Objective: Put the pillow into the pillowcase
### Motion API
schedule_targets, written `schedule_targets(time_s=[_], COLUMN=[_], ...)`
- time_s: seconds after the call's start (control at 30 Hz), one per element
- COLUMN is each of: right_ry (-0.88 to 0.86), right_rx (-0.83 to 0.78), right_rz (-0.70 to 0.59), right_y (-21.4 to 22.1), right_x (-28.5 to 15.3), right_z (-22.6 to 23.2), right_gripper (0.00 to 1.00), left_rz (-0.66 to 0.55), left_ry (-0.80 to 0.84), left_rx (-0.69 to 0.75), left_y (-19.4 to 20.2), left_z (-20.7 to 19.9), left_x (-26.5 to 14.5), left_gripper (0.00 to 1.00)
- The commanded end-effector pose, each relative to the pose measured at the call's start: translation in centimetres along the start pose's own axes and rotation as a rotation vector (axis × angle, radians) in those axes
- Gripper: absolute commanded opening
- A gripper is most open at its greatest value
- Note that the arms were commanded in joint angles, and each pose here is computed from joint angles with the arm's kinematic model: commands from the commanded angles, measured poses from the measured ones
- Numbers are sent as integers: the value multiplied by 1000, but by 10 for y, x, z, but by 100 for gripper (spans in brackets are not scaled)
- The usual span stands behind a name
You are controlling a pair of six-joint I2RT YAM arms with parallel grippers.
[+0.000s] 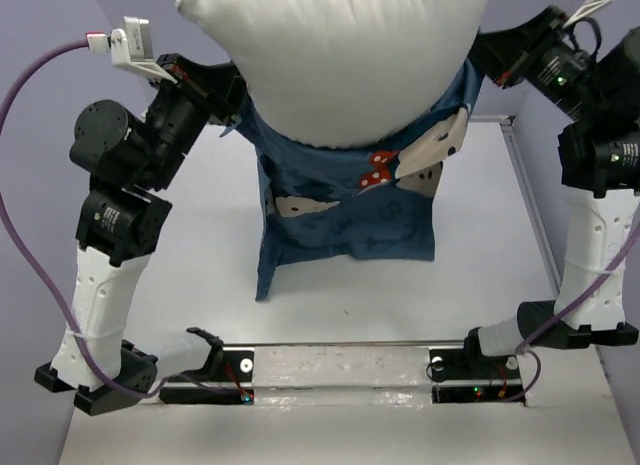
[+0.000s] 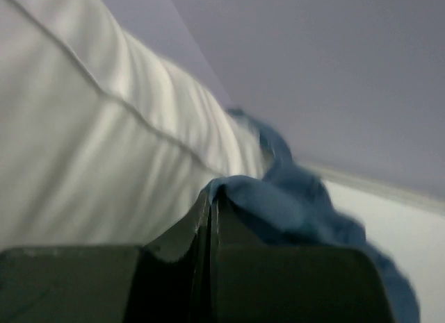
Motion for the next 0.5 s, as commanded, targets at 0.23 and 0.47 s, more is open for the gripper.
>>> schedule_targets(time_s=[0.23,0.47], right_ry=[-155,-138], right_rx=[-133,-249], right_rz=[-99,-226], right_y=[-12,-27], right_x=[-22,-52], right_z=[46,79], right_gripper=[0,0], left_rz=[-443,-287], left_ry=[265,172], left_rx=[68,36], left_y=[-119,-81], left_z=[-20,-3], left_x=[-48,-36], left_gripper=[0,0])
Point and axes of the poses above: each gripper's point midway between its finger pads, its own x axis out along the fingers, its own z axis along the line the jaws close on, y = z × x, the point moved 10 cm from there along -x, back along the fingers, and after that the axes turned 15 degrees about x, right-handed, at the moved point
